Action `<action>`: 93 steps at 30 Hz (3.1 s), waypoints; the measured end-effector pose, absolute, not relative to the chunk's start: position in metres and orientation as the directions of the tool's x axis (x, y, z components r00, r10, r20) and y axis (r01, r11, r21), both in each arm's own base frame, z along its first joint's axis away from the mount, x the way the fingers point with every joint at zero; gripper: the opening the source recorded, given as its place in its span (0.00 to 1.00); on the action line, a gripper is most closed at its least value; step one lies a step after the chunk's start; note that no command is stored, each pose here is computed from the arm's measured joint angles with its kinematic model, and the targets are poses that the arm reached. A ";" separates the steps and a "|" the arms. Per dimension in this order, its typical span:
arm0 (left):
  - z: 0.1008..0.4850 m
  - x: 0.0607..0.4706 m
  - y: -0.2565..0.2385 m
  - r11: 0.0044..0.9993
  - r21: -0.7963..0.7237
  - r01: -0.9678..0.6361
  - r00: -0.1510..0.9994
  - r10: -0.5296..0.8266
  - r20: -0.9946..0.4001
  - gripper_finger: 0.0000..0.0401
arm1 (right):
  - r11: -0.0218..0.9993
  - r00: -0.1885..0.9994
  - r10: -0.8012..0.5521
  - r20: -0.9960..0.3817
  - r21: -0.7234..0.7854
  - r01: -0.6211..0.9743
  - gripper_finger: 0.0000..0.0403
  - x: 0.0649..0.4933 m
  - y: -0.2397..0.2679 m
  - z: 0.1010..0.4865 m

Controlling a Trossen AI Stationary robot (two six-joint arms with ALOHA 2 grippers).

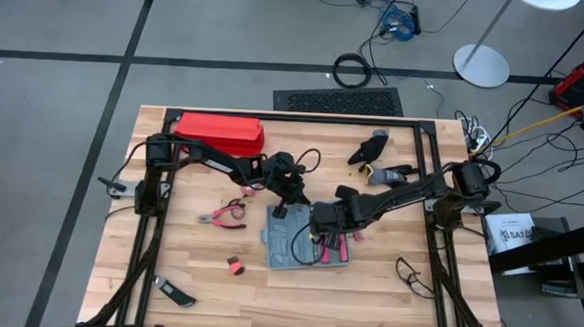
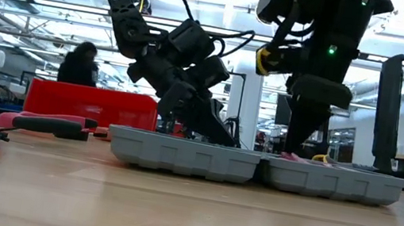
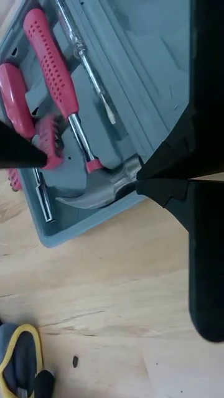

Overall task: Prefit tool cases
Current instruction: Put the screwdriver bit holder in the gray pre-fit tool case

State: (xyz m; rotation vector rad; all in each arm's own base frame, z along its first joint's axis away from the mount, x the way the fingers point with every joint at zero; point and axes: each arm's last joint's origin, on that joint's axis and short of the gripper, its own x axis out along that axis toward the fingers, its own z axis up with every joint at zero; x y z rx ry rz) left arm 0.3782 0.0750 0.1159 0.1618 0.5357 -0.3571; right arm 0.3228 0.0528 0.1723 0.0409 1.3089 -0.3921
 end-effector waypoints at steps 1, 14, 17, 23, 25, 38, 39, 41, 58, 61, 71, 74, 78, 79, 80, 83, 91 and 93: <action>0.116 0.378 0.075 0.926 0.058 0.373 0.800 -0.290 -0.526 0.00 | 0.929 0.214 -0.268 -0.939 -0.192 0.317 0.00 0.323 0.050 0.175; 0.115 0.378 0.075 0.927 0.053 0.372 0.795 -0.289 -0.533 0.00 | 0.929 0.183 -0.218 -0.959 -0.146 0.341 0.00 0.321 0.040 0.167; 0.115 0.378 0.075 0.927 0.055 0.371 0.795 -0.287 -0.534 0.00 | 0.936 0.197 -0.162 -0.967 -0.088 0.339 0.00 0.320 0.043 0.162; 0.115 0.378 0.075 0.928 0.056 0.367 0.795 -0.282 -0.537 0.00 | 0.943 0.210 -0.151 -0.966 -0.077 0.323 0.00 0.320 0.047 0.161; 0.115 0.378 0.075 0.929 0.056 0.367 0.795 -0.282 -0.537 0.00 | 0.949 0.227 -0.151 -0.962 -0.076 0.307 0.00 0.322 0.047 0.161; 0.115 0.378 0.075 0.929 0.058 0.365 0.796 -0.279 -0.537 0.00 | 0.971 0.291 -0.137 -0.947 -0.070 0.230 0.00 0.329 0.046 0.163; 0.115 0.378 0.075 0.929 0.058 0.365 0.796 -0.279 -0.537 0.00 | 0.971 0.291 -0.138 -0.947 -0.072 0.226 0.00 0.329 0.047 0.163; 0.115 0.378 0.075 0.929 0.059 0.364 0.797 -0.278 -0.537 0.00 | 0.973 0.292 -0.125 -0.948 -0.060 0.221 0.00 0.329 0.048 0.163; 0.115 0.378 0.075 0.930 0.063 0.362 0.799 -0.275 -0.535 0.00 | 0.977 0.360 -0.174 -0.916 -0.115 0.180 0.00 0.334 0.051 0.165; 0.115 0.378 0.075 0.930 0.062 0.362 0.798 -0.275 -0.535 0.00 | 0.961 0.321 -0.237 -0.917 -0.172 0.217 0.00 0.330 0.050 0.164; 0.115 0.378 0.075 0.930 0.063 0.362 0.799 -0.275 -0.535 0.00 | 0.979 0.323 -0.140 -0.936 -0.082 0.188 0.00 0.330 0.056 0.162; 0.115 0.378 0.075 0.930 0.063 0.362 0.799 -0.275 -0.535 0.00 | 0.981 0.322 -0.113 -0.940 -0.055 0.184 0.00 0.330 0.057 0.162; 0.115 0.378 0.075 0.930 0.063 0.362 0.799 -0.275 -0.536 0.00 | 0.985 0.339 -0.102 -0.935 -0.048 0.164 0.00 0.332 0.059 0.162; 0.115 0.378 0.075 0.930 0.063 0.362 0.799 -0.275 -0.535 0.00 | 0.986 0.352 -0.103 -0.930 -0.050 0.157 0.00 0.333 0.060 0.163; 0.115 0.378 0.075 0.930 0.063 0.362 0.799 -0.275 -0.535 0.00 | 0.987 0.369 -0.105 -0.923 -0.052 0.151 0.00 0.334 0.060 0.163; 0.115 0.378 0.075 0.930 0.063 0.362 0.799 -0.275 -0.535 0.00 | 0.990 0.395 -0.103 -0.913 -0.055 0.130 0.00 0.337 0.060 0.164; 0.115 0.378 0.075 0.930 0.064 0.362 0.799 -0.274 -0.535 0.00 | 0.991 0.427 -0.124 -0.896 -0.089 0.101 0.00 0.340 0.059 0.166; 0.115 0.378 0.075 0.930 0.063 0.362 0.799 -0.274 -0.535 0.00 | 0.991 0.420 -0.124 -0.899 -0.091 0.097 0.00 0.339 0.060 0.165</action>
